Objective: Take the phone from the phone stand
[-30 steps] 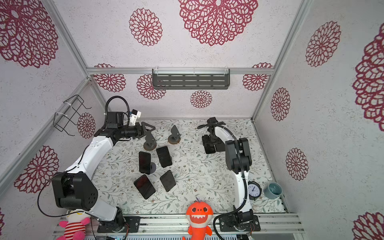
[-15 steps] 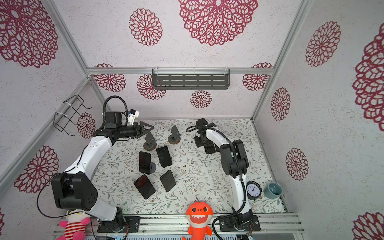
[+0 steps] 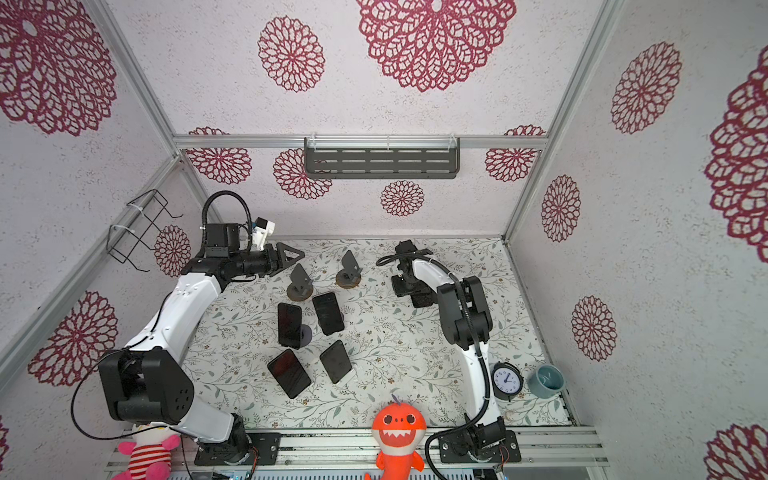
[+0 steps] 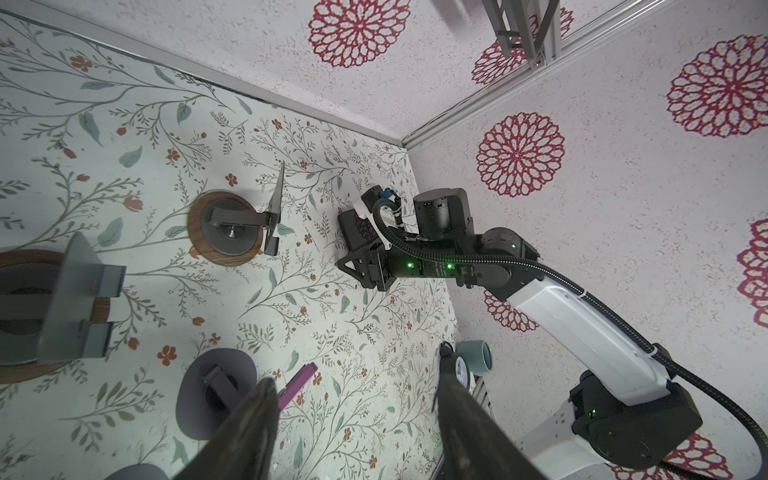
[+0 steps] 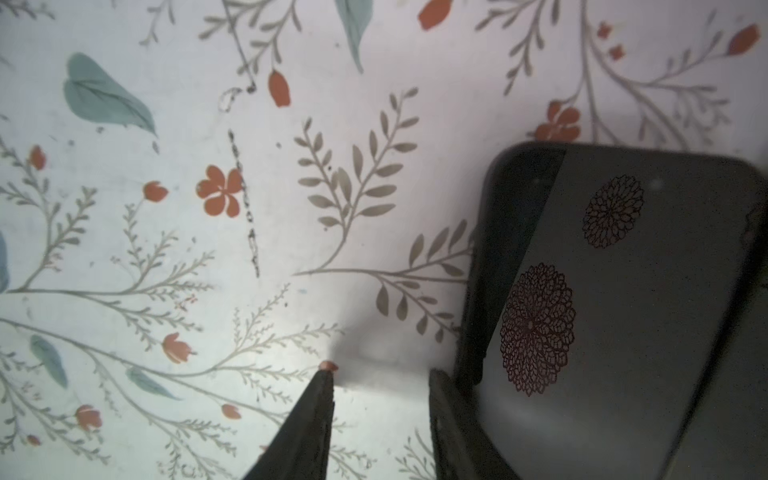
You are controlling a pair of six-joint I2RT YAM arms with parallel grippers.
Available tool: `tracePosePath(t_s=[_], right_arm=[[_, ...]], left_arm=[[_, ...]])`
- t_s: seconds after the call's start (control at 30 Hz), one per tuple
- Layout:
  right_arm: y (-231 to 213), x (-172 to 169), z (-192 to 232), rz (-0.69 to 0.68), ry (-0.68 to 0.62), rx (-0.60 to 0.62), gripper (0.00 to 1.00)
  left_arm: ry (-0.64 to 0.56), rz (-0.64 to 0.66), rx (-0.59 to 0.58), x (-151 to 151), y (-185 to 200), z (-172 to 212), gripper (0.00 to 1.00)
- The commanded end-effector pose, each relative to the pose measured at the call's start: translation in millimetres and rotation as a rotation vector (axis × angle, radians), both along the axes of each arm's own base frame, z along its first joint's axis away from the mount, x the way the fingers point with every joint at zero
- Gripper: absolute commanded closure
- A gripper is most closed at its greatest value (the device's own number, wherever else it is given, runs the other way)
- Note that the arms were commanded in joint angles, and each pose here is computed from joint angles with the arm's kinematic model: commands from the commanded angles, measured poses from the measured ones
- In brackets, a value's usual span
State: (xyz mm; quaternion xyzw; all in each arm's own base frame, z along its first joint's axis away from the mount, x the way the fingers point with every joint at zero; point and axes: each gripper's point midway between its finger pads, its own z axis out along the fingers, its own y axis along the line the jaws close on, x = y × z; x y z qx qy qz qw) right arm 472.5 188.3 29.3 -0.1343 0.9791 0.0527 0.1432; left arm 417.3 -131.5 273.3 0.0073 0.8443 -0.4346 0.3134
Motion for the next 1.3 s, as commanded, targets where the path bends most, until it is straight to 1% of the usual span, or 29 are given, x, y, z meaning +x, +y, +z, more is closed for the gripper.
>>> tracePosePath(t_s=[0.0, 0.2, 0.3, 0.37, 0.43, 0.53, 0.73, 0.87, 0.93, 1.0, 1.03, 1.07, 1.13, 1.27], right_arm=[[-11, 8, 6, -0.048, -0.008, -0.005, 0.58], [-10, 14, 14, -0.043, -0.024, 0.028, 0.56], [7, 15, 34, -0.018, -0.027, 0.122, 0.49], [13, 15, 52, -0.007, -0.047, 0.156, 0.46], [15, 13, 73, 0.006, -0.081, 0.184, 0.42], [13, 3, 92, 0.021, -0.108, 0.193, 0.35], [-3, -32, 108, 0.027, -0.14, 0.182, 0.23], [-14, -57, 120, 0.009, -0.176, 0.19, 0.2], [-18, -69, 129, 0.007, -0.205, 0.199, 0.18], [-23, -83, 132, 0.005, -0.211, 0.206, 0.18], [-25, -89, 133, 0.001, -0.215, 0.209, 0.16], [-27, -95, 133, -0.004, -0.215, 0.213, 0.15], [-34, -106, 129, -0.036, -0.214, 0.204, 0.08], [-49, -123, 120, -0.095, -0.229, 0.183, 0.02]], left_arm=[[-0.054, 0.002, 0.011, -3, 4, 16, 0.36], [-0.055, 0.004, 0.009, -2, 5, 17, 0.35], [-0.062, 0.002, 0.014, -2, 6, 17, 0.35], [-0.071, 0.005, 0.027, -3, 8, 18, 0.35], [-0.076, 0.02, 0.071, -4, 14, 17, 0.35], [-0.091, 0.043, 0.166, -6, 24, 16, 0.34], [-0.112, 0.123, 0.383, -12, 53, 14, 0.3], [-0.124, 0.173, 0.468, -24, 65, 18, 0.22], [-0.138, 0.214, 0.534, -35, 70, 18, 0.13], [-0.167, 0.243, 0.595, -46, 71, 17, 0.03], [-0.167, 0.255, 0.625, -53, 71, 12, 0.01], [-0.171, 0.262, 0.643, -59, 68, 9, 0.03], [-0.19, 0.274, 0.677, -71, 59, 0, 0.03], [-0.189, 0.297, 0.712, -91, 43, -24, 0.03]])
